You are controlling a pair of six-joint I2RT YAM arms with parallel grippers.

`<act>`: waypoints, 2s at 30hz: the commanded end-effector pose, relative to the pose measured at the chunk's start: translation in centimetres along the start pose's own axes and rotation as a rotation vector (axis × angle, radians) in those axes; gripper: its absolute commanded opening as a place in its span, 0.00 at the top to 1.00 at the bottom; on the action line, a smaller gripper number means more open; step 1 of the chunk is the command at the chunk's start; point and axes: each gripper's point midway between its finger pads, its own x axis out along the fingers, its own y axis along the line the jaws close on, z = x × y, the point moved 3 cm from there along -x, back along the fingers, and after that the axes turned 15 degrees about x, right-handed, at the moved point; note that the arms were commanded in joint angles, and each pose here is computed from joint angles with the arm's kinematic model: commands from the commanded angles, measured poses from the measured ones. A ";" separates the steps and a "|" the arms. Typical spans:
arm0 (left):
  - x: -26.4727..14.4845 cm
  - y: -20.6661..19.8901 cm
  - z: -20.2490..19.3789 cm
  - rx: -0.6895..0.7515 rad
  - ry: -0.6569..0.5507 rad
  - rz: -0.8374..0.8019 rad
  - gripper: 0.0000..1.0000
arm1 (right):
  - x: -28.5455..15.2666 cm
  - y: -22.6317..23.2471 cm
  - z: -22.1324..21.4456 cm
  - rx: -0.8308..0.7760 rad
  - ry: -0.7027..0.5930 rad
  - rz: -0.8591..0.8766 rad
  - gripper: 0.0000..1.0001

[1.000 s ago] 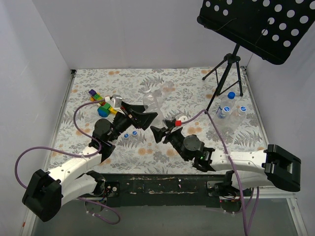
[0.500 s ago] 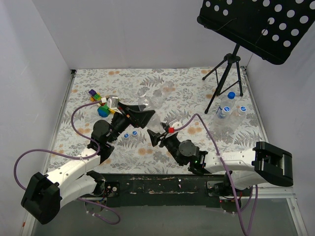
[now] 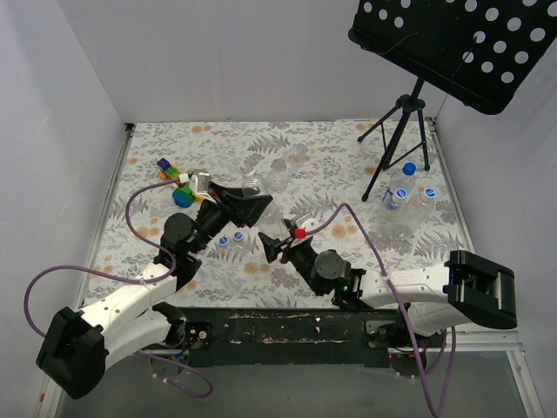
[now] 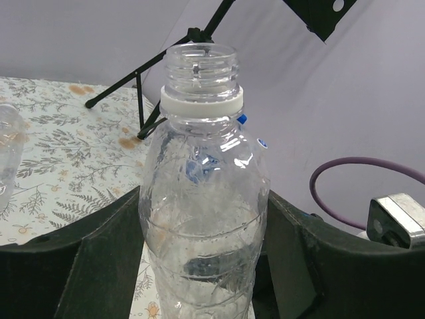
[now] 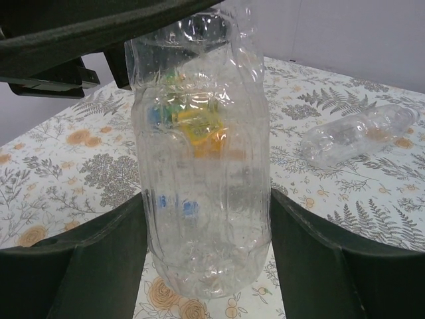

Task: Screw on the bottle caps
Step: Pick up the plastic bottle at the center of the board, then move the bottle cap to the center of the board.

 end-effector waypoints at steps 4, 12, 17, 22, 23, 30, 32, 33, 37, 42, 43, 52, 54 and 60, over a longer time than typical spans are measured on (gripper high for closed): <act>-0.1 1.3 2.6 0.155 -0.022 0.129 0.53 | 0.1 1.4 3.5 0.085 -0.100 0.033 0.20; -2.3 6.1 6.7 0.437 -0.040 0.487 0.55 | 1.4 1.8 2.4 0.033 0.035 0.088 0.13; -4.6 8.3 9.9 0.562 -0.089 0.661 0.55 | 3.8 1.2 -0.8 0.061 0.275 0.146 0.13; -7.4 10.3 12.9 0.622 -0.165 0.801 0.55 | 6.3 0.9 -5.1 -0.005 0.507 0.182 0.17; -7.7 10.4 13.2 0.621 -0.177 0.809 0.55 | 6.9 0.6 -6.3 -0.027 0.558 0.164 0.18; -8.4 11.7 13.9 0.604 -0.199 0.834 0.55 | 9.8 -0.1 -12.7 -0.145 0.732 0.145 0.26; -8.6 11.7 14.0 0.611 -0.202 0.837 0.55 | 10.5 -0.3 -14.0 -0.170 0.753 0.140 0.28; -8.6 11.6 14.1 0.615 -0.207 0.836 0.55 | 10.8 -0.5 -14.5 -0.181 0.764 0.131 0.28; -8.5 11.4 14.2 0.618 -0.212 0.823 0.55 | 12.3 -0.5 -16.1 -0.223 0.796 0.127 0.34; -8.4 11.2 14.1 0.625 -0.207 0.810 0.55 | 12.8 -1.1 -18.3 -0.243 0.852 0.109 0.42; -8.4 11.2 14.2 0.624 -0.209 0.809 0.55 | 12.7 -1.2 -18.5 -0.244 0.865 0.102 0.44; -7.6 10.4 13.7 0.641 -0.194 0.721 0.55 | 7.3 -5.0 -17.1 -0.220 0.992 -0.035 0.67; -7.0 9.8 13.3 0.661 -0.176 0.656 0.55 | 5.4 -6.4 -16.2 -0.215 1.027 -0.074 0.68; -4.6 7.3 10.7 0.758 -0.072 0.358 0.53 | -0.3 -11.2 -13.9 -0.173 1.131 -0.219 0.70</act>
